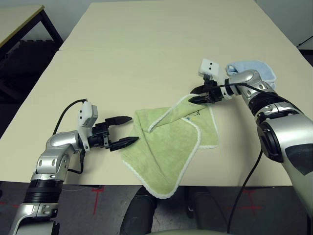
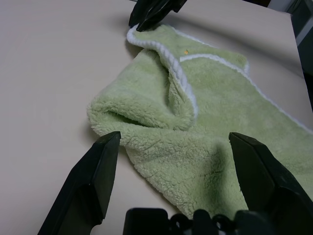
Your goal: Fold the towel and set it aside.
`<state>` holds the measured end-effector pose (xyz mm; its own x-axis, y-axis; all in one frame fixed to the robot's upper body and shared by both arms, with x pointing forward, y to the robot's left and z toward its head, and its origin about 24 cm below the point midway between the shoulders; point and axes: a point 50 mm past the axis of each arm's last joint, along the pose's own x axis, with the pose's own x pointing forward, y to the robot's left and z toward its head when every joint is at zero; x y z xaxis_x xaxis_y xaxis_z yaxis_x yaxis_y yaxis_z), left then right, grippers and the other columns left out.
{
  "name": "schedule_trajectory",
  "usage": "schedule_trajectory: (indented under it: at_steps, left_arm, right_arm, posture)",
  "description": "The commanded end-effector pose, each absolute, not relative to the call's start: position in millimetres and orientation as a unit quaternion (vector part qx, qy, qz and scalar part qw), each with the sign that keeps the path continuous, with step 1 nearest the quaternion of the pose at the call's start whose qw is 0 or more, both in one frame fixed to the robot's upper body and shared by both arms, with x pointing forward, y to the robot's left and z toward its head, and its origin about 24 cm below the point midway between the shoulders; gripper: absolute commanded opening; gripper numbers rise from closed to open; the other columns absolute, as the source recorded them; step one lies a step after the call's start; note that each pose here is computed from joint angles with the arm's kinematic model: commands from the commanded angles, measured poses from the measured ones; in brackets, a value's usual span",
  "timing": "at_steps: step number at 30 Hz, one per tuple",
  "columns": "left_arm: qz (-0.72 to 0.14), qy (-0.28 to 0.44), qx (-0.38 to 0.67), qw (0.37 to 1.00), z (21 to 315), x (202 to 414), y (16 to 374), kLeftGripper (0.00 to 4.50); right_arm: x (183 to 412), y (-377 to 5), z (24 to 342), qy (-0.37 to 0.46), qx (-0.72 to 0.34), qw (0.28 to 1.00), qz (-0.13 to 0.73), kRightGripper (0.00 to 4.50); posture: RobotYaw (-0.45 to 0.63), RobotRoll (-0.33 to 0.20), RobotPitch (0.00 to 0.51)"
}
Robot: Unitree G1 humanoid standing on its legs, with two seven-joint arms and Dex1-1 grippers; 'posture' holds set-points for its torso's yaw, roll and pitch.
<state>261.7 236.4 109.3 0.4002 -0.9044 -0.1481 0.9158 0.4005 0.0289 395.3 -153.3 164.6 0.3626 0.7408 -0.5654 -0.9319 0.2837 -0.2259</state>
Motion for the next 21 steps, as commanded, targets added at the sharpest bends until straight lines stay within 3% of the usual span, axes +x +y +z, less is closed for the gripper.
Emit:
schedule_trajectory:
  at_steps: [1, 21]
  left_arm:
    - [-0.547, 0.061, 0.058, 0.833, 108.5, 260.4, 236.8, 4.50]
    - [-0.558, 0.061, 0.057, 0.826, 105.9, 267.2, 229.7, 4.50]
  right_arm:
    - [396.4, -156.6, 173.2, 0.168, -0.260, 0.787, 0.533, 0.07]
    - [397.0, -163.9, 179.0, 0.162, -0.273, 0.790, 0.524, 0.07]
  posture:
    - [0.09, 0.000, 0.173]
    - [0.08, 0.000, 0.174]
